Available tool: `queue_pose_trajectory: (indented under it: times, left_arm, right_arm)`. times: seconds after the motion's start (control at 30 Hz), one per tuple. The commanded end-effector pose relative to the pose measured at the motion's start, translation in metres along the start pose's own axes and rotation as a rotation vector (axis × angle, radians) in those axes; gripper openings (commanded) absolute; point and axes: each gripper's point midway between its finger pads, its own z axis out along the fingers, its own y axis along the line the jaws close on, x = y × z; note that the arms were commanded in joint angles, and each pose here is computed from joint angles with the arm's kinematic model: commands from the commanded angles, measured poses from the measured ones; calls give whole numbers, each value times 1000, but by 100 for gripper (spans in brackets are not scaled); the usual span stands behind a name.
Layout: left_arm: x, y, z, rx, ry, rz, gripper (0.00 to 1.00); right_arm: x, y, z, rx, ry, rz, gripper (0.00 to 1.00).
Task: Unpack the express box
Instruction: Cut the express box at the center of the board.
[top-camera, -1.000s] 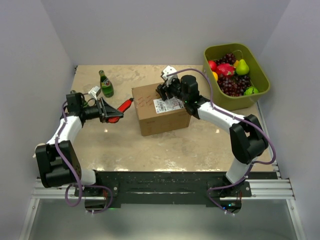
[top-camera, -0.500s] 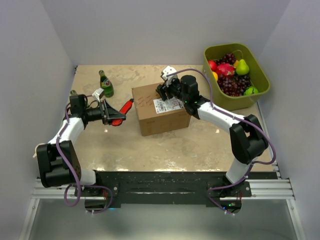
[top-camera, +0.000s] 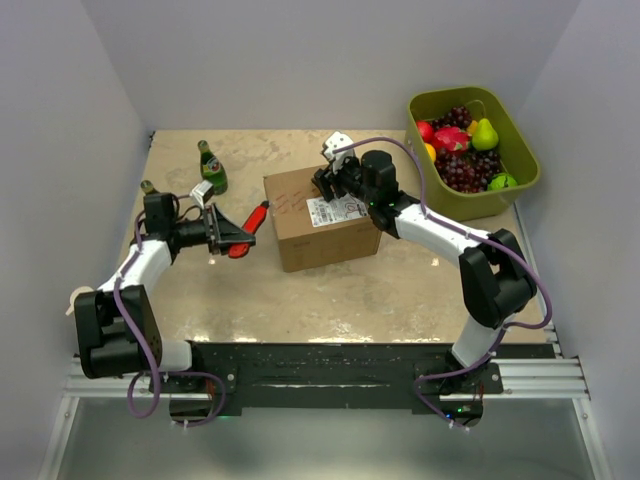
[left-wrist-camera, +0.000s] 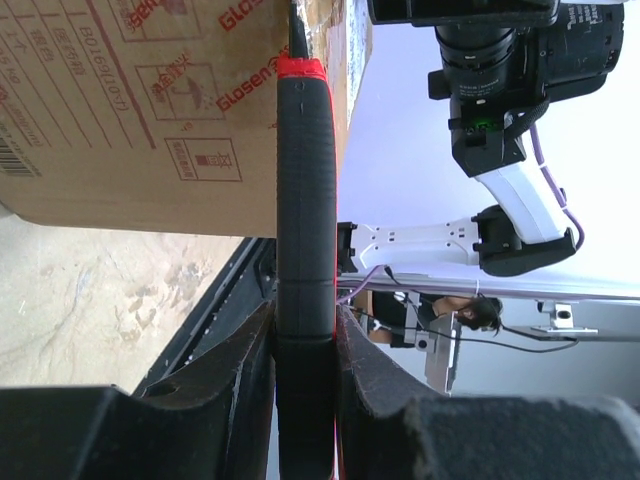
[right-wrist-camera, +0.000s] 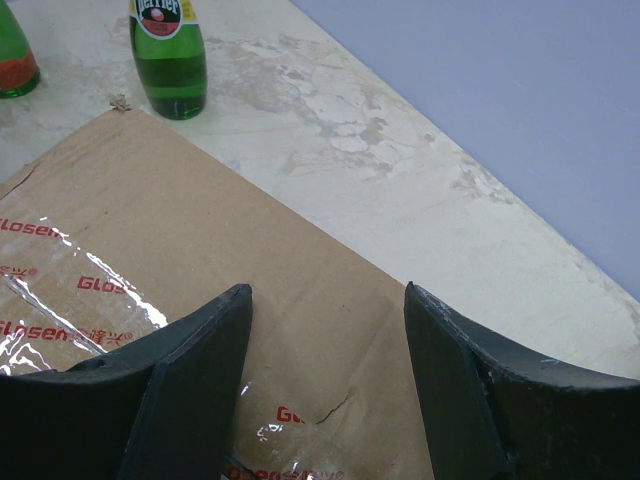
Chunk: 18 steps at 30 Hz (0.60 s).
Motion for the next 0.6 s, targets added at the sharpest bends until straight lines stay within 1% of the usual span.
queue_pose_trajectory:
  times: [0.0,0.57]
  left_arm:
    - [16,-21,-1,79,64,36,0]
    - [27,-20,7,87,105,18,0]
  right_arm:
    - [88,36,-17,-105,279,32,68]
    - [88,39,-20,-108,278,29,68]
